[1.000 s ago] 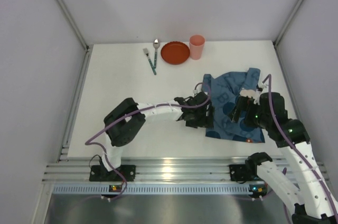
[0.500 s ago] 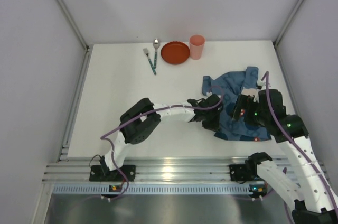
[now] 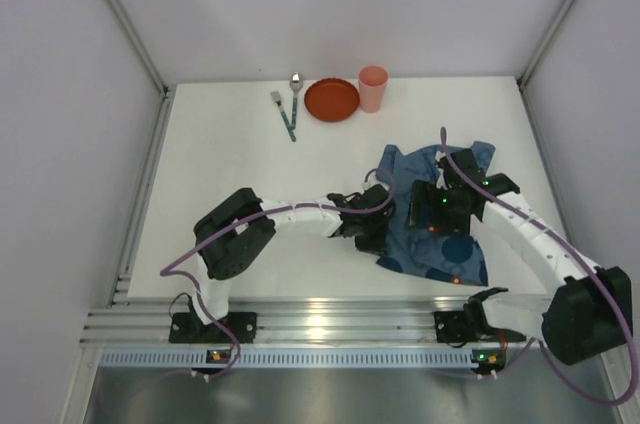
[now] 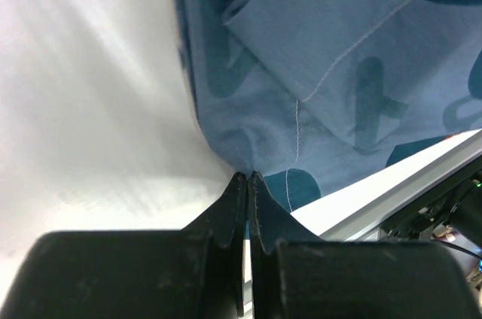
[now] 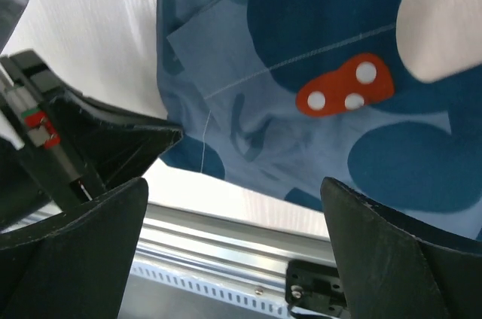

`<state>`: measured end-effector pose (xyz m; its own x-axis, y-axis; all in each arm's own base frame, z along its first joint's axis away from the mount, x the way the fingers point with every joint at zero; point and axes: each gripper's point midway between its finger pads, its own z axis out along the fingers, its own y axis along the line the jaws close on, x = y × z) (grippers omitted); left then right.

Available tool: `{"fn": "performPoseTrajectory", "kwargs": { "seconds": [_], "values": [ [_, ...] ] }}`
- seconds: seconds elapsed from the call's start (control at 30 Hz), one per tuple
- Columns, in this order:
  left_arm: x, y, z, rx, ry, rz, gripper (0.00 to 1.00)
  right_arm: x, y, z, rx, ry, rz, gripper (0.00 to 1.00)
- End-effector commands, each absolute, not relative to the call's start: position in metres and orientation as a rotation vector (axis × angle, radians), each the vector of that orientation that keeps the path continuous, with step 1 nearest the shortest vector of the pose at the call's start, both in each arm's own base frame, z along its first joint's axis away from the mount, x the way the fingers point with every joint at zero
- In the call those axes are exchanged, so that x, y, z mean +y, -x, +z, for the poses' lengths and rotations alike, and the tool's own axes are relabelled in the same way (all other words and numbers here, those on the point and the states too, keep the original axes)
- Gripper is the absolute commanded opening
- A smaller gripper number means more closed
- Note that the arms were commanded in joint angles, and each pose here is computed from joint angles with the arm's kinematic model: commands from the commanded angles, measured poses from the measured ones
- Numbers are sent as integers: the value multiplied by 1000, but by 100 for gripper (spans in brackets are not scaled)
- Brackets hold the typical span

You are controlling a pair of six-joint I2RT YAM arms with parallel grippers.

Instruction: Set the dinner table for one person

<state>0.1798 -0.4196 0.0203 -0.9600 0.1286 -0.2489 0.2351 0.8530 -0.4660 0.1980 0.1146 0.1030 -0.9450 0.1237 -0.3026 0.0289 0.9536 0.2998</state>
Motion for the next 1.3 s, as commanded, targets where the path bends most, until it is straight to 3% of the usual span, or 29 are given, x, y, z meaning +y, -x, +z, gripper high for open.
{"fn": "performPoseTrajectory", "kwargs": {
  "seconds": [0.0,0.17,0.5,0.9,1.27],
  "values": [
    [-392,-175,9,2881,-188,-683,0,140,-235,113,2695,-123,528,97],
    [-385,-176,12,2868,-133,-794,0,157,-261,106,2704,-123,487,89],
    [-368,-184,16,2857,-16,-944,0,186,-249,45,2847,23,159,76],
    [-354,-184,10,2864,34,-1029,0,198,-264,23,2828,149,-139,58],
    [-340,-185,1,2884,58,-1011,0,198,-265,38,2778,219,-284,13]
  ]
}}
